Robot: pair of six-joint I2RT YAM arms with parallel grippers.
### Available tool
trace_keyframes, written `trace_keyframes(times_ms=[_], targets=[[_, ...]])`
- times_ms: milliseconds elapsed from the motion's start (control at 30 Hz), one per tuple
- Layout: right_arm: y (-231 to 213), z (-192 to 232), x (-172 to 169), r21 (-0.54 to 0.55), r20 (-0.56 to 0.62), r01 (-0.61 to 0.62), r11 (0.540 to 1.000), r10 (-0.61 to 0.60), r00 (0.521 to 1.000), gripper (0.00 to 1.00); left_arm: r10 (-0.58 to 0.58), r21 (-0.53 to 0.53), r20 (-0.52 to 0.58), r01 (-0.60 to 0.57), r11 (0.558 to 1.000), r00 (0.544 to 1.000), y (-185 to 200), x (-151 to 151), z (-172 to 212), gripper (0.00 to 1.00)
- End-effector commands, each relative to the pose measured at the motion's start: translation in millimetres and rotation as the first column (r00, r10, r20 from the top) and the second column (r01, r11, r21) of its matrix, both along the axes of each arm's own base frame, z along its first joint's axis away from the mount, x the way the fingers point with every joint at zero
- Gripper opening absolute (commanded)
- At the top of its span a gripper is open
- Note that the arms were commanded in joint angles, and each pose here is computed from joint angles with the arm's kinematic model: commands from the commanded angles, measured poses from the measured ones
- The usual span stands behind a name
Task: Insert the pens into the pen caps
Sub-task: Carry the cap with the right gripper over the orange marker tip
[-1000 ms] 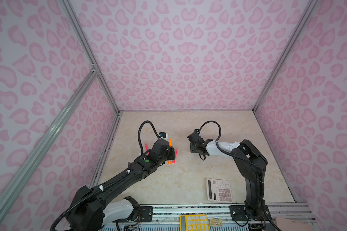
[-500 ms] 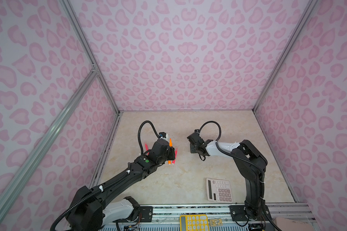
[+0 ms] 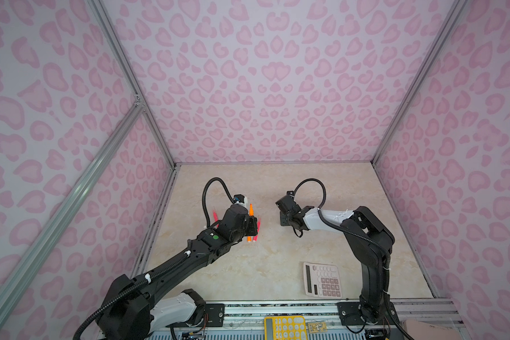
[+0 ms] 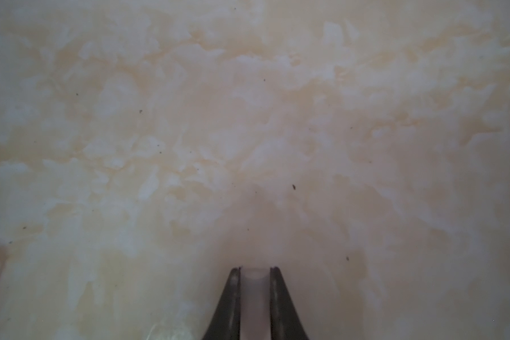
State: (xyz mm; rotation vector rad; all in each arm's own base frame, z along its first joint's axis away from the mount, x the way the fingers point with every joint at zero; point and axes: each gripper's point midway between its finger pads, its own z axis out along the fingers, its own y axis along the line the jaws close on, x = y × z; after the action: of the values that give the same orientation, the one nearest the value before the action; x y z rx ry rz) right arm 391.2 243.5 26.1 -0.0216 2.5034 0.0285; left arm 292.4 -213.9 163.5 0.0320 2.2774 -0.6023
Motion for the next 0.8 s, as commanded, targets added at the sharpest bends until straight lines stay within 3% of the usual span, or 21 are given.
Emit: trace_keyframes(times_ms=[0, 200, 400, 600, 767], targets=[[1, 26, 3, 0.065, 0.053, 0.024, 0.998, -0.028, 0.998, 0.08, -0.045, -0.044, 0.034, 0.046, 0.998, 0.998, -10, -2, 10, 0.03], [11, 133, 3, 0.317, 0.254, -0.02, 0.948, -0.065, 0.965, 0.07, -0.164, -0.1, 0.113, 0.176, 0.979, 0.98, -36, -16, 27, 0.03], [14, 203, -28, 0.53, 0.394, -0.166, 0.831, -0.068, 0.916, 0.06, -0.337, -0.165, 0.227, 0.377, 0.911, 0.914, -71, -41, 48, 0.03], [14, 246, -69, 0.607, 0.506, -0.309, 0.733, -0.057, 0.861, 0.03, -0.442, -0.178, 0.304, 0.506, 0.844, 0.844, -94, -63, 61, 0.03], [33, 260, -98, 0.608, 0.55, -0.382, 0.696, -0.022, 0.835, 0.0, -0.483, -0.171, 0.324, 0.553, 0.816, 0.813, -104, -73, 64, 0.03]])
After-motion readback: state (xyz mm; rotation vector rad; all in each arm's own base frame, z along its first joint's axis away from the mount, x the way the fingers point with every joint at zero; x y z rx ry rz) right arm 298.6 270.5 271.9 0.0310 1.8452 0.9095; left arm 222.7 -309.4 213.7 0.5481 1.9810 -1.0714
